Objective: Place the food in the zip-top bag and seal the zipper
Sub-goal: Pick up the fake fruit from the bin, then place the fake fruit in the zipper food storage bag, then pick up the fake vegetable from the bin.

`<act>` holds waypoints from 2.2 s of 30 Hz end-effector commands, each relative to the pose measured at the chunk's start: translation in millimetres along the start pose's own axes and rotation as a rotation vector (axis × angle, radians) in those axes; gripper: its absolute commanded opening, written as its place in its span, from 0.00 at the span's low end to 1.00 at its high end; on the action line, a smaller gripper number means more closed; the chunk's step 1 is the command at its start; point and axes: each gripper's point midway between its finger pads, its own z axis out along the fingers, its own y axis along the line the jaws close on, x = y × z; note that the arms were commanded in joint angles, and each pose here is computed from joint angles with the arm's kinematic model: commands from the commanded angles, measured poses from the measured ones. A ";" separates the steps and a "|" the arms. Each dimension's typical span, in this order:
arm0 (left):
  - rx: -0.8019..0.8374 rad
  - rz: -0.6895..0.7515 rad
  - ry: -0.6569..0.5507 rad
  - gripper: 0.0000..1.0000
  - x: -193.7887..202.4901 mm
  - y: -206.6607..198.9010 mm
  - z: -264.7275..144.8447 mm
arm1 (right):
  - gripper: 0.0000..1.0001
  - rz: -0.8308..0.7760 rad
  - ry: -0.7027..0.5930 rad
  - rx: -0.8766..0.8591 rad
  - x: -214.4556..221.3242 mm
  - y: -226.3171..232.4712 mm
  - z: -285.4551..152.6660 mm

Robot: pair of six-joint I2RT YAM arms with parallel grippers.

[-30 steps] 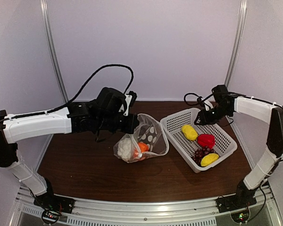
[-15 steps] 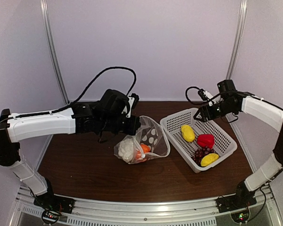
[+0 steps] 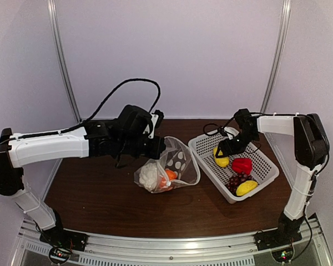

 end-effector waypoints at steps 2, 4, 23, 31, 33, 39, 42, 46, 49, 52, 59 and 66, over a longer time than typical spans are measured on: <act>0.033 -0.022 -0.041 0.00 -10.4 -4.8 -4.4 | 0.80 0.021 0.028 -0.011 -1.1 3.1 11.3; 0.034 -0.024 -0.039 0.00 -9.2 -4.8 -4.1 | 0.75 0.023 0.032 -0.023 -0.1 4.5 13.1; 0.059 -0.040 -0.049 0.00 -19.0 -15.6 8.6 | 0.51 -0.460 -0.347 -0.393 18.1 188.0 -167.6; 0.056 -0.064 -0.060 0.00 -25.3 -16.3 4.5 | 0.52 -0.662 -0.257 -0.542 53.6 249.0 -138.7; 0.056 -0.072 -0.067 0.00 -26.8 -16.0 2.6 | 0.52 -0.666 -0.237 -0.530 49.1 256.3 -125.5; 0.082 -0.081 -0.075 0.00 -31.1 -20.8 -2.2 | 0.48 -0.605 -0.184 -0.433 16.1 263.0 -76.8; 0.078 -0.077 -0.077 0.00 -31.3 -19.5 -5.0 | 0.49 -0.561 -0.212 -0.371 -10.1 259.7 -64.8; 0.072 -0.078 -0.085 0.00 -33.2 -17.8 -9.7 | 0.80 -0.531 -0.223 -0.334 -26.1 258.3 -61.4; 0.061 -0.077 -0.095 0.00 -34.7 -15.4 -12.2 | 0.89 -0.573 -0.230 -0.354 -19.8 262.2 -77.4; 0.055 -0.068 -0.098 0.00 -34.8 -14.3 -11.8 | 0.90 -0.615 -0.283 -0.386 -10.7 267.3 -108.4; 0.026 -0.076 -0.145 0.00 -34.3 -3.4 -17.5 | 0.89 -0.614 -0.259 -0.204 11.0 200.8 -153.3; 0.023 0.007 -0.018 0.00 -6.5 -3.3 5.6 | 0.89 -0.563 0.018 0.171 70.4 50.0 -141.2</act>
